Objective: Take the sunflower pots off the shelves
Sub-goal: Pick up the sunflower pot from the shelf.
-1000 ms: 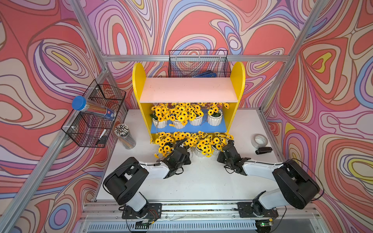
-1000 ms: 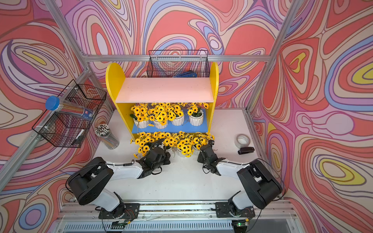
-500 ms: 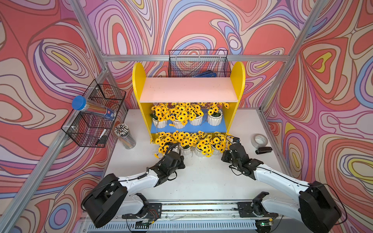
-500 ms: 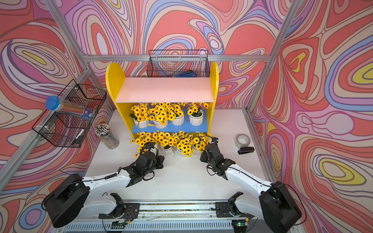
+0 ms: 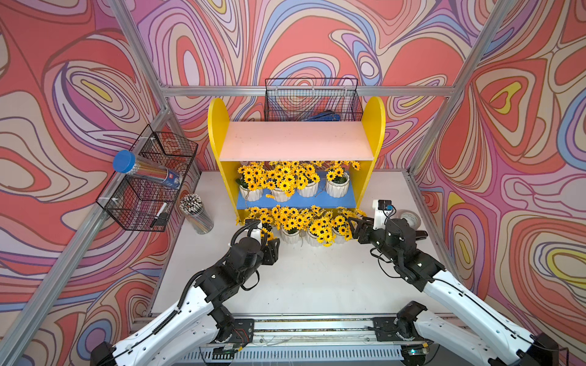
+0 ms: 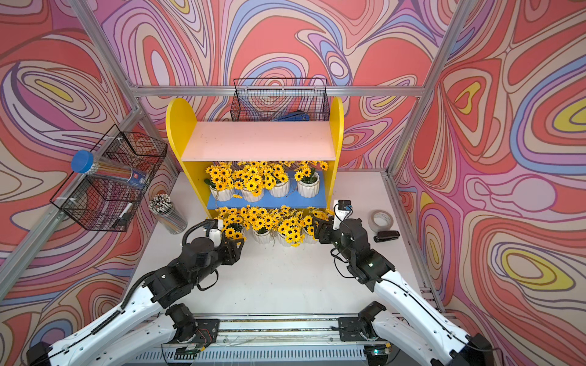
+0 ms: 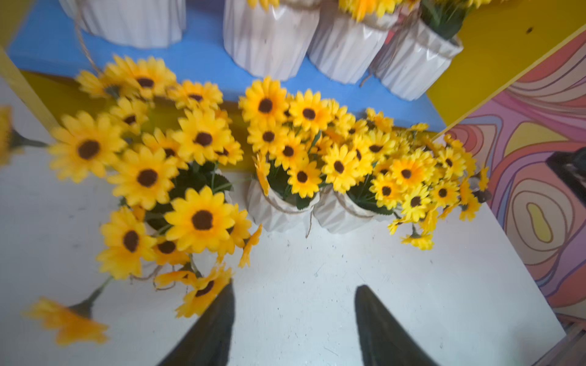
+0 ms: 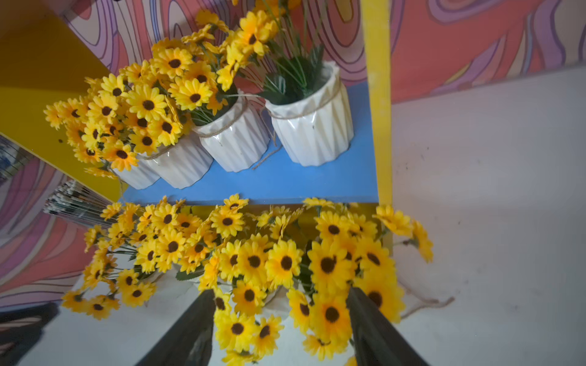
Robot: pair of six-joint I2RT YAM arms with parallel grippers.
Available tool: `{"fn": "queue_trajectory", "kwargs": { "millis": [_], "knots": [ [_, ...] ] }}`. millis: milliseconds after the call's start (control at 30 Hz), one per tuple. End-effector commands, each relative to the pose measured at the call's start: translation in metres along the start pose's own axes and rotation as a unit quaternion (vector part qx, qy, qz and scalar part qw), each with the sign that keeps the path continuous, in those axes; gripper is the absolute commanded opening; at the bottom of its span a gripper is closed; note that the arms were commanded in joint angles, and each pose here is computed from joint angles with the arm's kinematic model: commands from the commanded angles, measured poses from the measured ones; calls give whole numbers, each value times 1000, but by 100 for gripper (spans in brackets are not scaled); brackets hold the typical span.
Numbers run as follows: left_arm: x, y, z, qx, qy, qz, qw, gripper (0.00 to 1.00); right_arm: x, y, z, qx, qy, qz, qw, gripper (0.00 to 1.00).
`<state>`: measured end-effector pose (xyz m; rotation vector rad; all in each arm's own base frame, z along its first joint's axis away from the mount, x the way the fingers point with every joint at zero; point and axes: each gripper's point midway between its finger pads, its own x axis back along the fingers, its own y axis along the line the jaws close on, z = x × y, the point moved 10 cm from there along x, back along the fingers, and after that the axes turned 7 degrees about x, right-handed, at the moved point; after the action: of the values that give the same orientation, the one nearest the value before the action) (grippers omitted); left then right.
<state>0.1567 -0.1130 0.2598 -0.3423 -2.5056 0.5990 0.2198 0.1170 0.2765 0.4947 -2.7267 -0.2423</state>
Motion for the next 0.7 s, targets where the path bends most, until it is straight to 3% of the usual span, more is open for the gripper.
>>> {"fn": "queue_trajectory", "kwargs": {
  "millis": [0,133,300,467,667],
  "knots": [
    [20,16,-5,-33,-10,-80,996,100,-25,9,-20,55,-35,3,998,75],
    [41,18,-19,-23,-34,-100,994,100,-52,17,-29,99,-23,44,994,83],
    [70,13,-39,-41,-61,-86,994,100,-77,17,-34,97,-25,81,992,95],
    [85,16,-48,-68,-91,-100,988,100,-109,17,-33,89,-15,122,988,97],
    [90,17,-46,-60,-98,-74,991,100,-131,12,-34,78,-23,182,980,98]
  ]
}}
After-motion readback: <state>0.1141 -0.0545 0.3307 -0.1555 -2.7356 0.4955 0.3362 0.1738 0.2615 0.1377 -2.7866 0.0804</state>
